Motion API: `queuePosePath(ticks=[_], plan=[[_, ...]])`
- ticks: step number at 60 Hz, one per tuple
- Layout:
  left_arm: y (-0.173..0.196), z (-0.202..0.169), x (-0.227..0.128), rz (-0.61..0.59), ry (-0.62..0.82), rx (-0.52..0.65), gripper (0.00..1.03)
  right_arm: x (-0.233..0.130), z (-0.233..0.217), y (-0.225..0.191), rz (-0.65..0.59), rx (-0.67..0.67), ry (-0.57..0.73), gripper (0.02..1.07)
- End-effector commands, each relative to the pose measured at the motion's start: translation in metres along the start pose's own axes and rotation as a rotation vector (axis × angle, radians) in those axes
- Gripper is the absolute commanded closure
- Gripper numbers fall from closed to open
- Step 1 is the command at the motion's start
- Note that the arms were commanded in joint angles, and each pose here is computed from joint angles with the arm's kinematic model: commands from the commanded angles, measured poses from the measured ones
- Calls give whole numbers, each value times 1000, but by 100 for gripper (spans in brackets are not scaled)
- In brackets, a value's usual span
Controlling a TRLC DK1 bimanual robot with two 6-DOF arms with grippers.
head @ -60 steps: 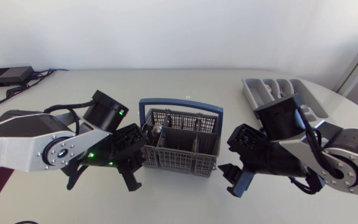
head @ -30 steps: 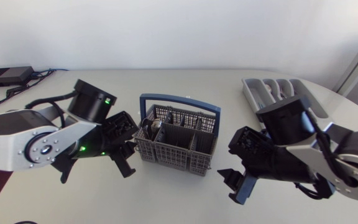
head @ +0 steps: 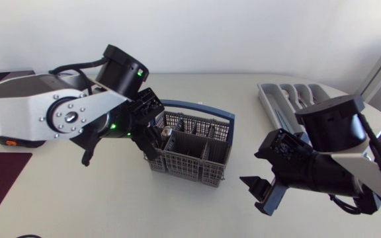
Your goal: Unload the cutlery basket into the drawer organizer.
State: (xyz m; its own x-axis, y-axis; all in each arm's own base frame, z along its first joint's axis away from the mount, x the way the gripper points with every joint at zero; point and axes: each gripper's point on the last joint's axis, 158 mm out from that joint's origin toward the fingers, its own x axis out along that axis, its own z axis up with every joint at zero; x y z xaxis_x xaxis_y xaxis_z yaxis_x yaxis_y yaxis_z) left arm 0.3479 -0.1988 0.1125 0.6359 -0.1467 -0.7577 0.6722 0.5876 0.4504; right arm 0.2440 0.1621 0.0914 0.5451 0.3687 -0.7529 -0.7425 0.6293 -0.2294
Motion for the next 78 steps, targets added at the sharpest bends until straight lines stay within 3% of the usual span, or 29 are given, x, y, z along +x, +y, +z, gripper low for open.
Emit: queuePosePath(ticks=[1, 33, 46, 78], plan=[[1, 8, 5, -6, 33, -34, 57, 3, -12, -1, -5, 8, 34, 20], [-2, -14, 31, 105, 210, -68, 57, 15, -20, 0, 2, 26, 82, 20], [2, -14, 38, 128, 218, -73, 58, 17, -19, -2, -3, 27, 90, 20], [5, -11, 56, 136, 224, -96, 73, 20, -23, -3, -11, 15, 103, 18]])
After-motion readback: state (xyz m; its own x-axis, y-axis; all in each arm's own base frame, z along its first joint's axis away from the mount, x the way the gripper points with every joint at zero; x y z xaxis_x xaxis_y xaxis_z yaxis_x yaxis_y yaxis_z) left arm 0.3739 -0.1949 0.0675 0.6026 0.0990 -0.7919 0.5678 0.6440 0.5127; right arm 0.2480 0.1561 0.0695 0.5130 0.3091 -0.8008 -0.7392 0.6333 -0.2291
